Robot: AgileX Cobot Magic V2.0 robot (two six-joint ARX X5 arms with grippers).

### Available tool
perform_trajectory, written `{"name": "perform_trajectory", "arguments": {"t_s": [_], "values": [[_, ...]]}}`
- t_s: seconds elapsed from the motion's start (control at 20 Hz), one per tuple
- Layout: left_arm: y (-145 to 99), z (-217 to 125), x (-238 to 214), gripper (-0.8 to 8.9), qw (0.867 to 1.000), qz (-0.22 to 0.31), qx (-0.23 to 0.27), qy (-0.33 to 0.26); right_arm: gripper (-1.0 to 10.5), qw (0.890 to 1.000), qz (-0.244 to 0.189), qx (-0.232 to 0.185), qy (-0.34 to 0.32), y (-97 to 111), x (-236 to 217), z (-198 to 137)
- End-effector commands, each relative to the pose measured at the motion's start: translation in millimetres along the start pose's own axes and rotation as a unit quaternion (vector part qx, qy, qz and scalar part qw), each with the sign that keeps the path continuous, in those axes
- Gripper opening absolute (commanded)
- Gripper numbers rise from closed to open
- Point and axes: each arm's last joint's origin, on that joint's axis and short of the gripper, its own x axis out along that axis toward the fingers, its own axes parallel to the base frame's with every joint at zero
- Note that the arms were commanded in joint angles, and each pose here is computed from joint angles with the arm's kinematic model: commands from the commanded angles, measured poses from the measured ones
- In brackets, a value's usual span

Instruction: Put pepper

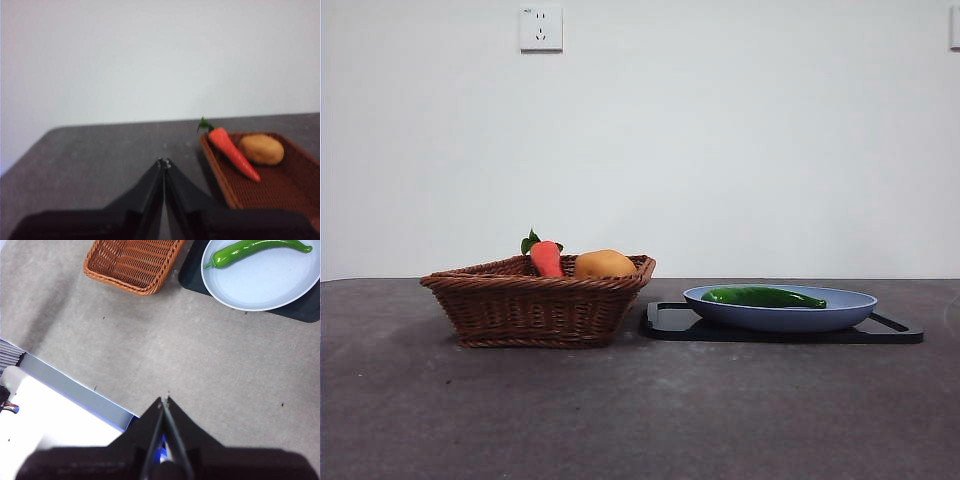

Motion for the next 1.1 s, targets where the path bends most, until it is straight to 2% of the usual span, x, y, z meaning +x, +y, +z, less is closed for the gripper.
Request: {"name": "perform_trajectory", "arguments": {"t_s": [0.05,0.4,0.8,1.1], "values": [[0.4,-14.3,-0.8,0.08,1.0,0.001,-0.01,0.004,0.1,1.0,-0.001,-0.004,-0.009,1.2,-2.8,3.8],[0.3,-38.4,-4.9,0.08,1.0,0.002,-0.012,0.021,0.1,1.0,-0.001,-0.004,-0.009,1.2,-2.8,3.8],[0.1,-56.8,-8.4,0.08,0.994,0.004,-0.027,0.109,0.1,1.0,-0.001,-0.004,-0.009,1.2,-2.8,3.8],[-0.1,-53.9,-7.8,0.08,0.995,0.0,-0.025,0.094,0.1,1.0,-0.001,-0.004,-0.009,1.2,-2.8,3.8]]}}
